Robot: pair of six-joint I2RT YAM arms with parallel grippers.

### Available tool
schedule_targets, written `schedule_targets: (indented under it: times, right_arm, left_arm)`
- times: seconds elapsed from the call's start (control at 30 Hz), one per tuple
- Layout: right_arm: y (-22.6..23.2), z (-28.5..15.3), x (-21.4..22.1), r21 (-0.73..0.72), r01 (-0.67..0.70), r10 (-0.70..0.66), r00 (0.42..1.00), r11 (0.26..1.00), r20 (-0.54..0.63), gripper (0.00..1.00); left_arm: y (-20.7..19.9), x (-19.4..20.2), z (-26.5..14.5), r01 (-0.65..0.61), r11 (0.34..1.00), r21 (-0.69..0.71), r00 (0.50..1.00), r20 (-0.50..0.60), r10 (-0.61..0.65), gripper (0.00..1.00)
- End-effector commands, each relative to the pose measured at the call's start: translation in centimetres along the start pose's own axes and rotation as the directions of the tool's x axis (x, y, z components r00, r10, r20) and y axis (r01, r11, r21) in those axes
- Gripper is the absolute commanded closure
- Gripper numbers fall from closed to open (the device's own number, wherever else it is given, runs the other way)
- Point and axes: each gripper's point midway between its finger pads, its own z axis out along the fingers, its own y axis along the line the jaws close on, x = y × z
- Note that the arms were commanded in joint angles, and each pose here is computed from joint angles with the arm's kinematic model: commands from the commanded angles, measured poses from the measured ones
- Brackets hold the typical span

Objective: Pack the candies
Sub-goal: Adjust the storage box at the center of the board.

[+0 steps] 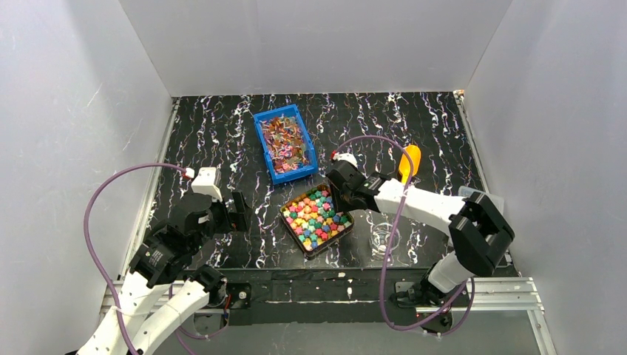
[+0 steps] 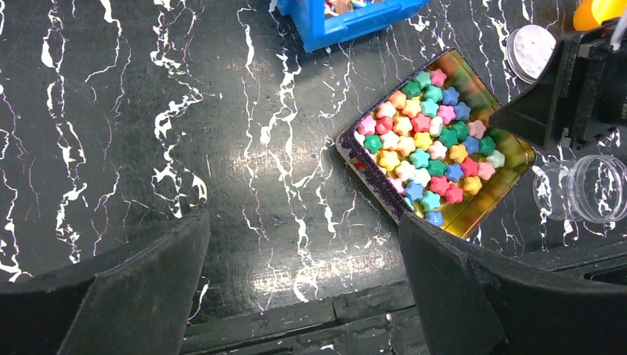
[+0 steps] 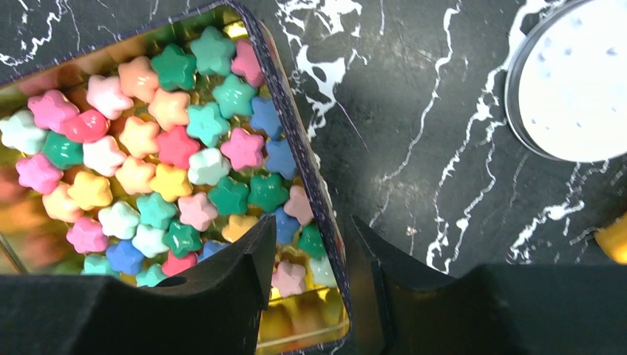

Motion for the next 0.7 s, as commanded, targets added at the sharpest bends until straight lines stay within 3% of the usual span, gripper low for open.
schedule_targets:
  times: [0.0, 0.23, 0.6, 0.67]
  right_arm:
    - [1.3, 0.7, -2.7, -0.065, -0.015, 0.018, 0.999, 0.998, 0.043, 0.53]
    - [0.9, 1.7, -2.0, -0.059, -0.012, 0.013, 1.0, 0.998, 0.012, 0.6]
    - [-0.9, 1.8, -1.2, -0.009, -0.006, 0.006, 1.0, 1.0, 0.004, 0.98]
    - [-1.7, 1.5, -1.3, 0.014, -0.01, 0.009, 1.0, 1.0, 0.011, 0.99]
  left_arm:
    - [0.5, 0.5, 0.2, -0.007, 1.0, -0.027, 1.0, -0.022, 0.006, 0.01]
    - [0.5, 0.5, 0.2, -0.008, 1.0, -0.025, 1.0, -0.023, 0.007, 0.01]
    - [0.6, 0.5, 0.2, -0.008, 1.0, -0.028, 1.0, -0.021, 0.007, 0.01]
    - [0.6, 0.5, 0.2, -0.007, 1.0, -0.028, 1.0, -0.02, 0.006, 0.01]
